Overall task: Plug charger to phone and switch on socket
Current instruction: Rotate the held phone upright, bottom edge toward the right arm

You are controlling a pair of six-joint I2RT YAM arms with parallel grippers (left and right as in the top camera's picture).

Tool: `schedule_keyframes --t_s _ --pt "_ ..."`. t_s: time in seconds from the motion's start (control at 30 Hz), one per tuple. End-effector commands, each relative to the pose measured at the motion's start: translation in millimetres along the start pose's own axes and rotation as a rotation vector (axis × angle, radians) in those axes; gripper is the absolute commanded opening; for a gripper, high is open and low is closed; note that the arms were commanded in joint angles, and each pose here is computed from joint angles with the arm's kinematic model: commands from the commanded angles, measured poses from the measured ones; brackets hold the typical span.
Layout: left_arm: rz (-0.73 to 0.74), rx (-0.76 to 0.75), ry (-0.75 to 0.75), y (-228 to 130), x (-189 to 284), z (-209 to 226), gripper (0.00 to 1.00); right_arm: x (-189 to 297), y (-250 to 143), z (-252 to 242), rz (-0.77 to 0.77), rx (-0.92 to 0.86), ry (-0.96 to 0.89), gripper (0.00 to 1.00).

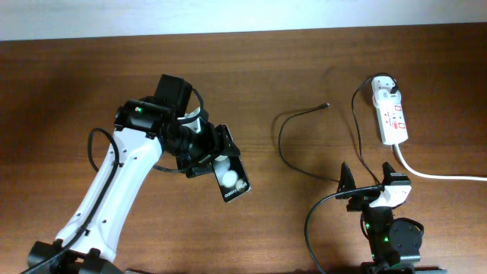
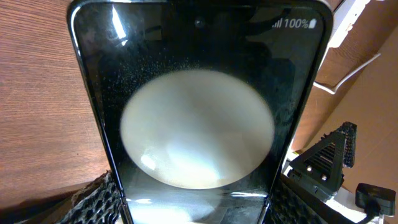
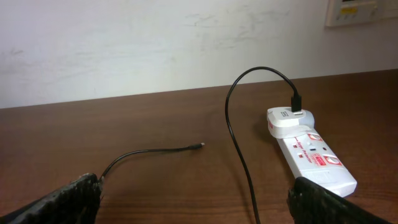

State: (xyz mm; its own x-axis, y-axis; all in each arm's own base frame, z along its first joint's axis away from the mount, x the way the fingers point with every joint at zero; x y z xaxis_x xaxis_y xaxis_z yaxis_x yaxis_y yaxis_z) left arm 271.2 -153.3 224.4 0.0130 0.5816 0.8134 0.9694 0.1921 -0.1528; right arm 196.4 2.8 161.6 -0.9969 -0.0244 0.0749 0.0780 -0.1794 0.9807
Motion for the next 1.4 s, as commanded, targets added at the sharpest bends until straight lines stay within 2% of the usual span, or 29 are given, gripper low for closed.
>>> schedule_keyframes --t_s 0.0,0.17,0.2,0.3,0.4,0.53,0.77,1.37 --pt "-0.009 -0.024 -0.015 3.7 3.1 -6.1 0.57 0.0 -2.4 0.9 0.006 0.000 0.006 0.99" --pt "0.140 0.005 -0.024 16.4 -34.0 3.1 0.57 0.0 -2.4 0.9 0.006 0.000 0.006 0.99" --pt "0.206 0.010 -0.039 10.3 -38.5 4.7 0.57 0.0 -2.4 0.9 0.006 0.000 0.006 0.99" --pt "0.284 0.034 -0.010 -5.4 -35.4 11.5 0.57 0.0 -2.4 0.9 0.006 0.000 0.006 0.99" --pt "0.356 0.041 -0.107 -15.9 -31.2 0.8 0.57 0.0 -2.4 0.9 0.006 0.000 0.006 0.99" --pt "0.359 0.040 -0.123 -15.5 -29.7 0.4 0.57 0.0 -2.4 0.9 0.006 0.000 0.006 0.99" --pt "0.221 0.040 -0.179 22.2 -10.4 22.5 0.56 0.0 -2.4 0.9 0.006 0.000 0.006 0.99" --pt "0.227 0.052 -0.144 19.7 -10.6 27.0 0.57 0.0 -2.4 0.9 0.006 0.000 0.006 0.99"
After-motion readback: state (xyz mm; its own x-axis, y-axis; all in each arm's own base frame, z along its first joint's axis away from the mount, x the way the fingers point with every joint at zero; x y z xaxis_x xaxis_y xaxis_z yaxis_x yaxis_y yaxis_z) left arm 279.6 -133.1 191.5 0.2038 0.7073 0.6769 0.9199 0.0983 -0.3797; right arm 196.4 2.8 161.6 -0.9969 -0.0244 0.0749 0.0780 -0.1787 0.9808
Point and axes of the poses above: each gripper's point midway between its finger pads, its own x axis back along the fingers, its own z axis along the line the jaws close on, y = z × x, the point moved 5 cm from there along x, back along the fingers, and after that the axes turned 3 degrees about -x, right-handed, at the moved point
